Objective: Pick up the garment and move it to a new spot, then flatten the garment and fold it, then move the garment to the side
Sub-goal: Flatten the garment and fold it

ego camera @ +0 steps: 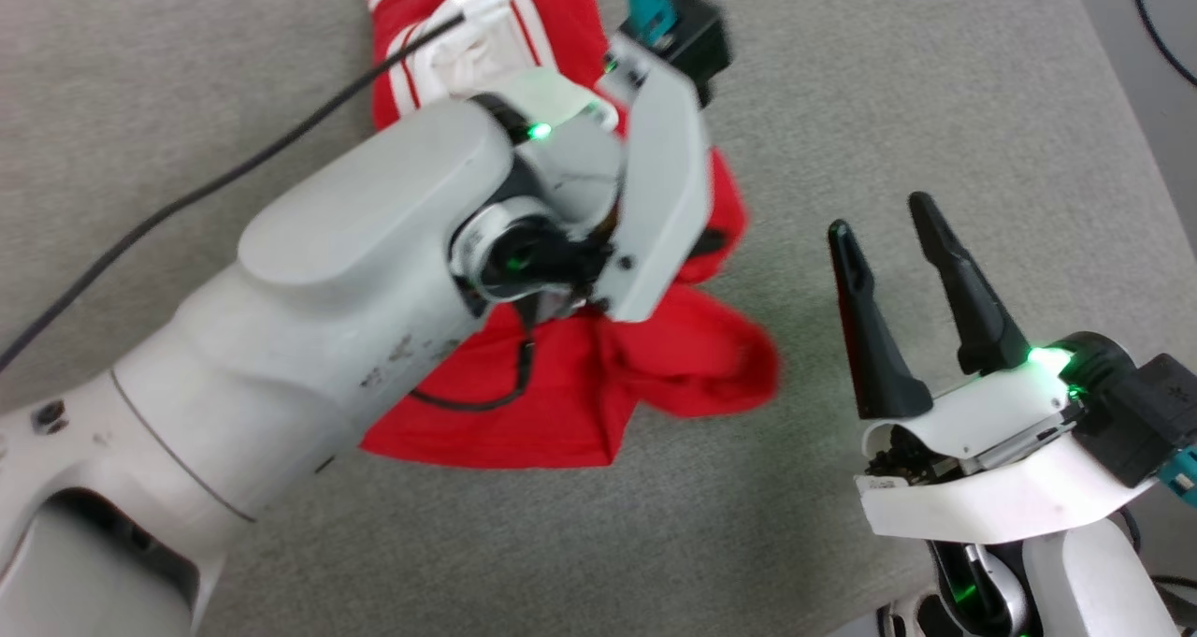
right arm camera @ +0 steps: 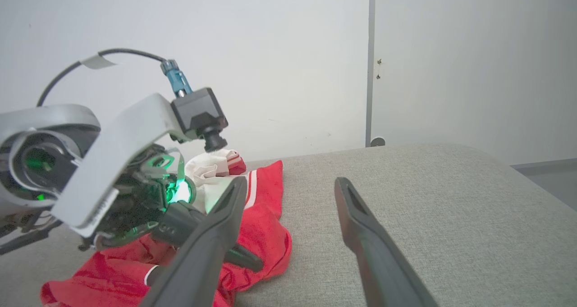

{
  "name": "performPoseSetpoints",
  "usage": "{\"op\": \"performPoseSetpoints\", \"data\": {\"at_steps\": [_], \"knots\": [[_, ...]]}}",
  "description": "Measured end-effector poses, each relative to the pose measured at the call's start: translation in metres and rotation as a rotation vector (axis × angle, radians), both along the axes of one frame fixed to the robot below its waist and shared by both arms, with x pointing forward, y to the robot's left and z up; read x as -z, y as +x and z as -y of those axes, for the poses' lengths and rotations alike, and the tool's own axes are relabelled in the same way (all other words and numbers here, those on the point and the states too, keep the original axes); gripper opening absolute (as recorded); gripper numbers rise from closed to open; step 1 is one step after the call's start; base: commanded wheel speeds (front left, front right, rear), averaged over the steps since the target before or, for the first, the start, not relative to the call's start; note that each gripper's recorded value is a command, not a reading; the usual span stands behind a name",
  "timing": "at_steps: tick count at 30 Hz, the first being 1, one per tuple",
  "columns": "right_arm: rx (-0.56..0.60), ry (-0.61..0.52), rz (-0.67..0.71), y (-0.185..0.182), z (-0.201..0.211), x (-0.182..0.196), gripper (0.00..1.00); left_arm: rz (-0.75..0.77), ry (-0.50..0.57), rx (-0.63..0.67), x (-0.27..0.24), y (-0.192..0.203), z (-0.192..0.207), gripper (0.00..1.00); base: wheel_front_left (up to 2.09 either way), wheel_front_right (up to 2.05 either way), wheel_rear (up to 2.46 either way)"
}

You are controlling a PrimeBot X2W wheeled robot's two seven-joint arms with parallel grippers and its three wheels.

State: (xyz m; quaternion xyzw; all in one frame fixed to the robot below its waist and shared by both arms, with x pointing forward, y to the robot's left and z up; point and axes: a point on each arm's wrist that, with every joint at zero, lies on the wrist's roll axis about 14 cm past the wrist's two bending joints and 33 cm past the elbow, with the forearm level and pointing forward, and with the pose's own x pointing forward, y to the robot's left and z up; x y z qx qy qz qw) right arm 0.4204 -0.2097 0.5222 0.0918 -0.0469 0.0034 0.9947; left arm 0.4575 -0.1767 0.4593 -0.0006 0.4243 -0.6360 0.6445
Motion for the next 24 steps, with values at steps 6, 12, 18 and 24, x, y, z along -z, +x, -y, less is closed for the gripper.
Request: {"op": "performPoseSetpoints", "data": {"at_steps": [6,12,18,24], "knots": [[0.024,-0.006,-0.015,-0.001,0.007,0.006,1.0,0.01,0.103,0.03,0.046,-0.004,-0.013,1.0,0.0,0.0,0.0],[-0.002,-0.014,-0.01,0.008,0.002,0.007,1.0,0.051,0.028,-0.024,0.012,0.019,-0.024,1.0,0.0,0.0,0.0],[-0.058,0.0,0.006,0.018,-0.015,0.001,1.0,0.184,-0.006,-0.071,-0.039,0.046,-0.045,1.0,0.0,0.0,0.0],[-0.082,0.007,0.031,0.019,-0.022,-0.008,1.0,0.308,0.093,-0.135,-0.058,0.079,-0.067,1.0,0.0,0.0,0.0]]}}
